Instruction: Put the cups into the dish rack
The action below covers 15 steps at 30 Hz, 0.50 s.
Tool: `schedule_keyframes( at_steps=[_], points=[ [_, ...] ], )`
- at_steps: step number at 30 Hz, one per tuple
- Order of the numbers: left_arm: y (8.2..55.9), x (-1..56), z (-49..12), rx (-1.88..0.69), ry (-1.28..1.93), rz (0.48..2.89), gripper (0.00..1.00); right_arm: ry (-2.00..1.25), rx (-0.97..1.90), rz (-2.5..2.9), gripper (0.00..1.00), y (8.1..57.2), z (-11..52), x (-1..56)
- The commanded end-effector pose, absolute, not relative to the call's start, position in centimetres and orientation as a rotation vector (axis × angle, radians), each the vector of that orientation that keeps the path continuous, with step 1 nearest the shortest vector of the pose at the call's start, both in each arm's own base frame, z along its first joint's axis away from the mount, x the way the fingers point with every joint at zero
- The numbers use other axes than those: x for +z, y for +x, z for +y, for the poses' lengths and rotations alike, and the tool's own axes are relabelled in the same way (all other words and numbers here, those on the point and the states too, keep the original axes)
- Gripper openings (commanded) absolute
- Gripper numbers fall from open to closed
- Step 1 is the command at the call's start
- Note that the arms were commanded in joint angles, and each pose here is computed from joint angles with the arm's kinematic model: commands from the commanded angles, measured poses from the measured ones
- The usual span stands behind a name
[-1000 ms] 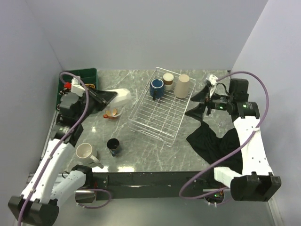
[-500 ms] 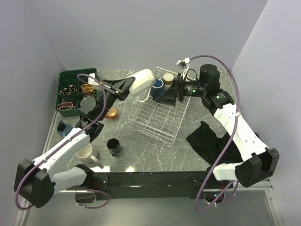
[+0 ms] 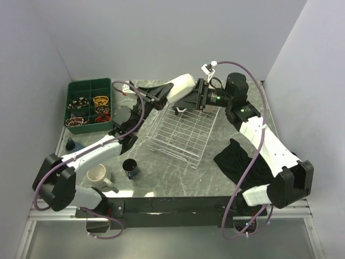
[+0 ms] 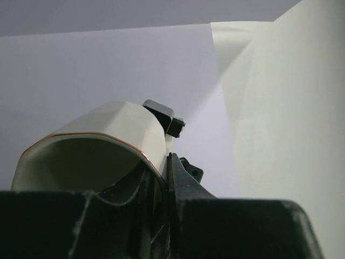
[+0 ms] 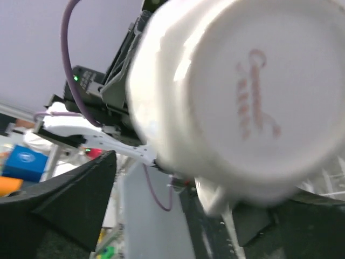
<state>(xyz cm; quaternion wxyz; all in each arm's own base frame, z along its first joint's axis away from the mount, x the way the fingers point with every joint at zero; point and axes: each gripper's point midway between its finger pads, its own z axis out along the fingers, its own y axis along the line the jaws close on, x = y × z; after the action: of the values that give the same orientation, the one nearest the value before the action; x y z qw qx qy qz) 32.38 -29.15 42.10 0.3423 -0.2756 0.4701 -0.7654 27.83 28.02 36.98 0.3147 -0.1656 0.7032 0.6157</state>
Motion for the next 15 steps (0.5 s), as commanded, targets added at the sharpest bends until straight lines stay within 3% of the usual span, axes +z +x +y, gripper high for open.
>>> schedule_keyframes(
  at_steps=[1, 8, 12, 15],
  points=[
    [28.6, 51.3, -27.4, -2.217, -0.57, 0.865, 0.01, -0.447, 1.721, 1.798, 0.8, 27.1, 28.6, 38.3],
    [28.9, 50.4, -29.1, -2.224, -0.568, 0.909, 0.01, -0.461, 1.73, 1.764, 0.4, 26.6, 28.3, 38.8],
    [29.0, 49.6, -29.5, -2.212, -0.572, 0.939, 0.01, -0.458, 1.699, 1.753, 0.25, 26.7, 27.8, 38.8],
    [29.1, 48.7, -30.0, -2.213, -0.575, 0.968, 0.01, -0.451, 1.678, 1.744, 0.04, 27.0, 27.2, 38.7]
  ],
)
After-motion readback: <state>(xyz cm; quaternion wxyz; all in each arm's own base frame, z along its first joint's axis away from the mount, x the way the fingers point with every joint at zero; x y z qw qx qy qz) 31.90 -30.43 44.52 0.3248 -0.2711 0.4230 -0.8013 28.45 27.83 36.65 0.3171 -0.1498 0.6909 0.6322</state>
